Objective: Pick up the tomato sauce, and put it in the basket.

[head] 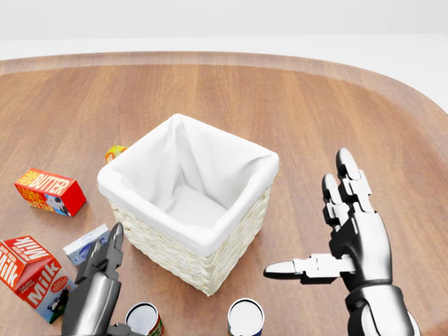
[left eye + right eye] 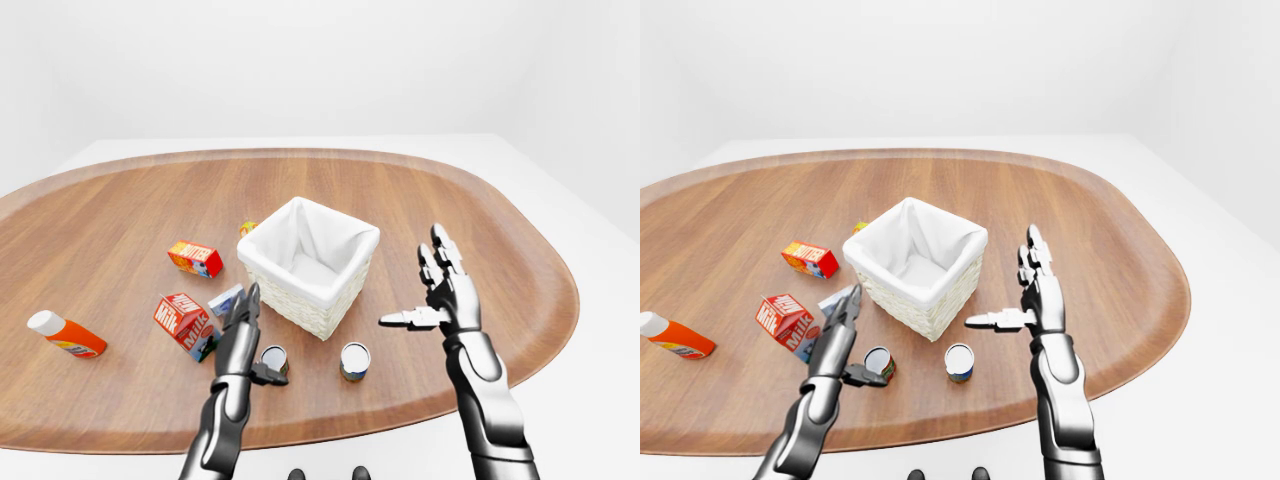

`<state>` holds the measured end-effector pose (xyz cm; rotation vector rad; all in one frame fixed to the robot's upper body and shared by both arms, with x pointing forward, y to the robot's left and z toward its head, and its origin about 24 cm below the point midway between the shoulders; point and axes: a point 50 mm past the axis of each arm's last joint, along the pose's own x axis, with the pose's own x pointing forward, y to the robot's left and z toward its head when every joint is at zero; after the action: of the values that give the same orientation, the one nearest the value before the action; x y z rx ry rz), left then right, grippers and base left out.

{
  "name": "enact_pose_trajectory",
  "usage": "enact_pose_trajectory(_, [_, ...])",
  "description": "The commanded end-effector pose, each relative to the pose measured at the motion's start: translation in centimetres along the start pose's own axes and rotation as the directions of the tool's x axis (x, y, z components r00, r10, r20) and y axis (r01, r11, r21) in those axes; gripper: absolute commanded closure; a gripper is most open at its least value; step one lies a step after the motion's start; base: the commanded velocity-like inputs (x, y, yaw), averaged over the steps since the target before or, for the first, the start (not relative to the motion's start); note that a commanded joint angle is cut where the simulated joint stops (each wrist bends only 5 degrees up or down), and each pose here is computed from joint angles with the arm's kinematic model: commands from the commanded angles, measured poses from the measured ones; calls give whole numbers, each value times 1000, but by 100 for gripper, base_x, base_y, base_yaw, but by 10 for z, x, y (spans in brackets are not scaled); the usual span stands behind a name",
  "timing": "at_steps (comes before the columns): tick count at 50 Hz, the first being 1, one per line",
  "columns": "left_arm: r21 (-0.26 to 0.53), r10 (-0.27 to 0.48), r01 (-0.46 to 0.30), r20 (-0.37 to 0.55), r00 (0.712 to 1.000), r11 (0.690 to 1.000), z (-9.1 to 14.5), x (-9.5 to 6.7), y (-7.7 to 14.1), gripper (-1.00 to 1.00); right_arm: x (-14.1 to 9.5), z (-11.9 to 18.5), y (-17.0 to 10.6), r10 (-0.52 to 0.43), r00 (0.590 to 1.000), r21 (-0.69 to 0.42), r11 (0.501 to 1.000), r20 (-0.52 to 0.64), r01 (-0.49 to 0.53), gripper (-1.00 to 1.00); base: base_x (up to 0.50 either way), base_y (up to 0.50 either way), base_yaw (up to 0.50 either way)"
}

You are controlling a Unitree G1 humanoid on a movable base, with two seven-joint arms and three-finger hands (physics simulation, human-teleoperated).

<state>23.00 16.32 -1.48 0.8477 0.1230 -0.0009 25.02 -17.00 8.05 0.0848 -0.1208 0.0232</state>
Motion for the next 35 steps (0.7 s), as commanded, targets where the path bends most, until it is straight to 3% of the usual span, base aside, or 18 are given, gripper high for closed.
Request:
enact_pose_trajectory(1, [11, -2, 2, -8, 1000, 1000, -2, 0, -4, -100, 1, -1, 0, -1, 1000, 1, 1000, -3, 1, -100, 0, 0, 0])
enact_pose_trajectory(35, [57, -5, 8, -61, 998, 998, -15, 7, -17, -100, 0, 0, -1, -1, 1000, 0, 1000, -1, 1, -100, 0, 0, 0])
